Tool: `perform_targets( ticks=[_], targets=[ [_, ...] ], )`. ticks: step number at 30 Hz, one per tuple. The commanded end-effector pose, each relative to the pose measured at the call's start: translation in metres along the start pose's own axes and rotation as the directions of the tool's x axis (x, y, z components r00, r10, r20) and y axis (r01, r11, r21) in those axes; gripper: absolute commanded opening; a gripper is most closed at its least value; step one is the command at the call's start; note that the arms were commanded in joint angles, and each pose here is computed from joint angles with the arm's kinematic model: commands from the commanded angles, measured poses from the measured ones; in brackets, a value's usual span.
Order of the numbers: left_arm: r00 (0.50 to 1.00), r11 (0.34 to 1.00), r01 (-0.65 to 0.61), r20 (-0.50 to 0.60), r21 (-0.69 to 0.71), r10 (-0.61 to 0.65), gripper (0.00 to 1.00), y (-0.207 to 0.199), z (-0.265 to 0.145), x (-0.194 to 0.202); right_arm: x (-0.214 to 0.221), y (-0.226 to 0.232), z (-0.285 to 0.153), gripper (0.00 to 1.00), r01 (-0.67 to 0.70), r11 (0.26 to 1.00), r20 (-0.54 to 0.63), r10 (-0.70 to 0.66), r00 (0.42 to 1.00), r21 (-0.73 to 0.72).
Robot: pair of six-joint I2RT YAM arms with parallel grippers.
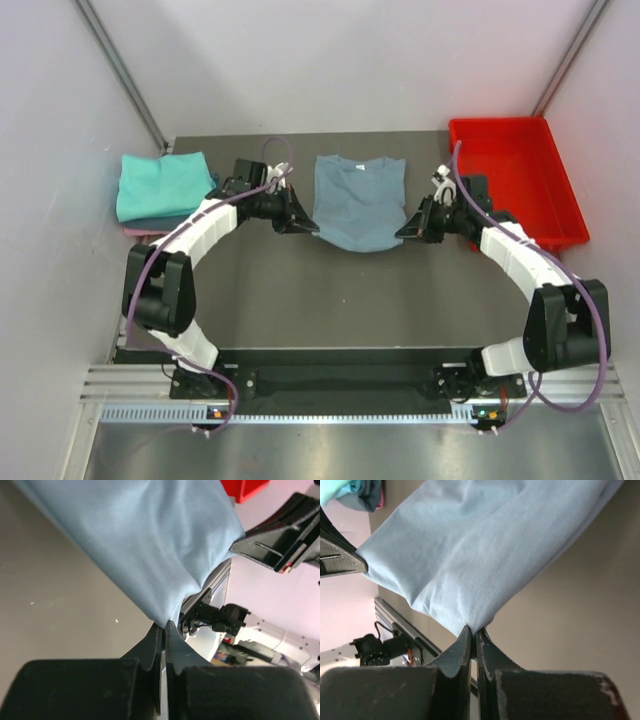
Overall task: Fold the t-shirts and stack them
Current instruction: Fold the tshirt
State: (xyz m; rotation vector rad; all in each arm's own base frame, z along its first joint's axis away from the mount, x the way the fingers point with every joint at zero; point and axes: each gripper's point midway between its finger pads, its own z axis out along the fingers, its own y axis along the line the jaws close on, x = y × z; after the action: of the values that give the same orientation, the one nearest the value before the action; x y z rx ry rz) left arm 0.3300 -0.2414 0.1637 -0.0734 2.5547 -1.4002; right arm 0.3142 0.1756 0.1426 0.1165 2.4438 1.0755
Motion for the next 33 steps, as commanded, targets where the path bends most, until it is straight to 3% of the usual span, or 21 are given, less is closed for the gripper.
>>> perform_targets(
  ticks=[1, 7, 13, 23, 30, 33],
  targets=[
    [0.986, 0.985, -0.161, 0.042, 0.055, 0.159, 0.00, -0.031, -0.012, 0.003, -0.014, 0.037, -0.025, 0.00, 0.109, 0.991, 0.061, -0.104, 0.993, -0.072],
    [0.954, 0.964, -0.265, 0.146, -0.013, 0.264, 0.00, -0.054, -0.033, -0.029, -0.045, 0.056, -0.027, 0.00, 0.151, 0.984, 0.137, -0.138, 0.981, -0.094],
    [0.939, 0.958, -0.271, 0.194, -0.091, 0.283, 0.00, -0.040, -0.033, -0.063, -0.081, 0.055, -0.015, 0.00, 0.156, 0.984, 0.186, -0.137, 0.973, -0.091],
    [0.975, 0.980, -0.180, 0.113, -0.084, 0.189, 0.00, 0.004, 0.028, -0.105, -0.117, 0.018, 0.030, 0.00, 0.088, 0.994, 0.166, -0.076, 0.983, -0.065],
    [0.920, 0.946, -0.314, 0.220, -0.079, 0.324, 0.00, -0.022, 0.043, -0.181, -0.157, 0.015, 0.057, 0.00, 0.106, 0.992, 0.175, -0.093, 0.980, -0.065],
    [0.902, 0.933, -0.347, 0.240, -0.093, 0.359, 0.00, -0.016, 0.052, -0.199, -0.174, 0.015, 0.066, 0.00, 0.118, 0.991, 0.193, -0.105, 0.976, -0.060]
  ],
)
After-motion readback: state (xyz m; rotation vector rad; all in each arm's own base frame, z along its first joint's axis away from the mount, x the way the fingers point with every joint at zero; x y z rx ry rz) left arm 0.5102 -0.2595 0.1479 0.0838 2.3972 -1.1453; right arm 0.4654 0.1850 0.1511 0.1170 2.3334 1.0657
